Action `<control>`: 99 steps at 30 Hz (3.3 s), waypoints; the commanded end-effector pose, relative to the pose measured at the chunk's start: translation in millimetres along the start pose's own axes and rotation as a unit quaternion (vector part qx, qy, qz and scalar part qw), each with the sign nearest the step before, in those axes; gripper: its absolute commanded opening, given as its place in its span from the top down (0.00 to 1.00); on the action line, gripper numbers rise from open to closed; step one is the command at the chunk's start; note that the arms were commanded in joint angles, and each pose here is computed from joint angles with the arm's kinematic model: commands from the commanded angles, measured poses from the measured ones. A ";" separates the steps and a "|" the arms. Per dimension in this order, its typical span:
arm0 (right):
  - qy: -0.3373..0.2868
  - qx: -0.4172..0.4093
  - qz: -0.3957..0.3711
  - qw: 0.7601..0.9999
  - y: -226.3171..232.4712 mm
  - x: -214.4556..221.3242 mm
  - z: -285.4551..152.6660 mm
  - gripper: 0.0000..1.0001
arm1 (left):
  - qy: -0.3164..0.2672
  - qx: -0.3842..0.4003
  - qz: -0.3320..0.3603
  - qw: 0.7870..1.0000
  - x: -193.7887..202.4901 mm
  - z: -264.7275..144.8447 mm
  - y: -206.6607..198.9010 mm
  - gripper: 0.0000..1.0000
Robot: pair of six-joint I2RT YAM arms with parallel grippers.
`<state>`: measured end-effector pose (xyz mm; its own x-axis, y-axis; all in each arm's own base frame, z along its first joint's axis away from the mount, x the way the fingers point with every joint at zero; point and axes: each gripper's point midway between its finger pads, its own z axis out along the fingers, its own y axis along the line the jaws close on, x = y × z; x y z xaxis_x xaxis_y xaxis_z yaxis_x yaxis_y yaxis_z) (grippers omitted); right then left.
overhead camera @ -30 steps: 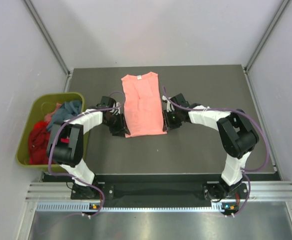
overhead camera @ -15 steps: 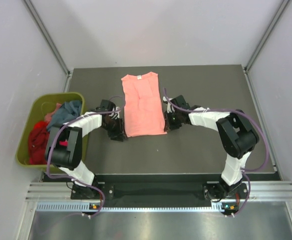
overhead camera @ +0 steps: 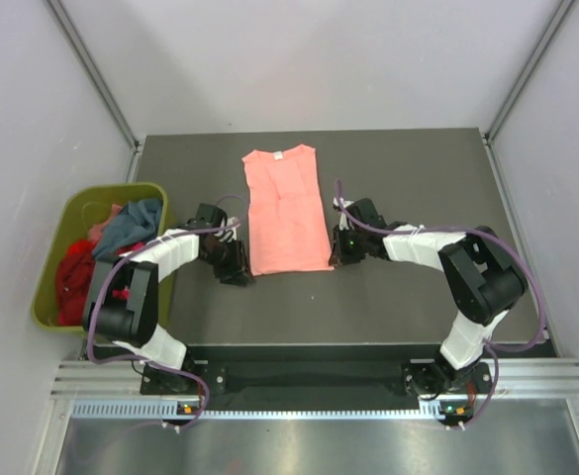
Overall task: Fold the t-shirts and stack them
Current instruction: Fold the tshirt
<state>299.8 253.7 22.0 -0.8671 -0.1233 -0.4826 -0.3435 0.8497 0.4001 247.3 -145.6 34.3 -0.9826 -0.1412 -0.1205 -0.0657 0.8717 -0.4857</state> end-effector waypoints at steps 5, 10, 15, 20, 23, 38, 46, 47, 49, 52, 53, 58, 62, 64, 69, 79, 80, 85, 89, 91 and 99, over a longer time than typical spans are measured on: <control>-0.008 -0.005 0.006 1.000 3.8 -2.8 -8.0 1.00 | -0.007 0.015 0.011 1.000 -11.1 6.0 -7.1 0.63; -0.010 -0.008 0.006 1.000 5.3 -3.9 -8.7 1.00 | -0.013 0.013 0.007 1.000 -20.5 12.0 -8.0 0.64; -0.013 -0.010 0.004 1.000 6.0 -5.7 -9.6 1.00 | -0.018 0.011 0.010 1.000 -27.1 16.4 -10.9 0.64; -0.009 -0.009 0.004 1.000 4.7 -3.6 -8.1 1.00 | -0.019 0.008 0.013 1.000 -27.6 19.9 -11.3 0.65; -0.010 -0.010 0.004 1.000 5.0 -4.1 -7.4 1.00 | -0.018 0.007 0.013 1.000 -28.8 23.0 -9.9 0.68; -0.001 0.018 0.007 1.000 -6.5 9.8 -16.5 1.00 | -0.023 -0.137 0.032 0.990 -26.6 -3.3 17.3 1.00; 0.003 0.014 0.011 1.000 -5.9 23.3 -22.0 1.00 | 0.022 -0.146 0.058 0.987 1.0 12.7 10.7 1.00; 0.000 0.011 0.009 1.000 -3.3 23.5 -24.9 1.00 | 0.020 -0.152 0.057 0.987 2.2 11.1 11.0 0.93; 0.004 0.016 0.014 1.000 -5.0 31.2 -27.7 1.00 | 0.014 -0.151 0.058 0.987 4.6 3.1 5.7 0.87; 0.004 0.020 0.018 1.000 -3.6 39.7 -34.3 1.00 | 0.003 -0.155 0.060 0.986 6.9 -11.3 1.1 0.78; -0.001 0.020 0.018 1.000 -2.3 39.5 -38.3 1.00 | 0.001 -0.158 0.061 0.986 7.6 -15.0 0.4 0.76; 0.002 0.028 0.037 0.999 -2.5 52.3 -46.5 0.90 | -0.034 -0.161 0.072 0.984 -5.2 -39.4 -13.8 0.72; -0.011 0.047 0.045 0.998 -2.4 41.0 -59.5 0.76 | -0.088 -0.097 0.094 0.987 -42.8 -49.0 -55.6 0.71; -0.024 0.071 0.050 0.996 -6.3 25.0 -64.7 0.76 | -0.102 -0.064 0.102 0.987 -57.9 -43.3 -71.6 0.72; -0.051 0.046 0.029 0.997 19.5 -32.8 -65.4 0.82 | -0.132 -0.032 0.111 0.984 -110.6 -24.9 -101.4 0.73; -0.048 0.031 -0.006 0.998 12.7 -110.6 -4.5 0.86 | -0.110 -0.071 0.114 0.985 -171.4 35.6 -92.8 0.76; -0.050 0.036 -0.002 0.998 5.7 -114.7 0.4 0.86 | -0.117 -0.074 0.114 0.984 -177.7 36.5 -93.0 0.75; -0.041 0.089 0.029 0.995 -54.4 -114.9 24.8 0.86 | -0.125 -0.093 0.094 0.983 -193.1 51.8 -66.9 0.75; -0.031 0.094 0.030 0.995 -66.0 -106.1 31.8 0.86 | -0.122 -0.079 0.065 0.987 -197.1 56.0 -50.5 0.75; -0.036 0.093 0.029 0.995 -65.2 -108.0 28.5 0.86 | -0.132 -0.078 0.065 0.986 -204.2 48.9 -52.3 0.74; -0.059 0.094 0.047 0.993 -49.8 -118.9 -11.9 0.83 | -0.133 -0.069 0.093 0.984 -209.3 -8.0 -83.6 0.70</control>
<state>416.2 224.0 29.1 -0.8730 -0.0169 -0.4875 -0.1845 0.9366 0.2978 457.1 -182.5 62.3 -0.9204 -0.1093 -0.3754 0.0130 0.9511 -0.3088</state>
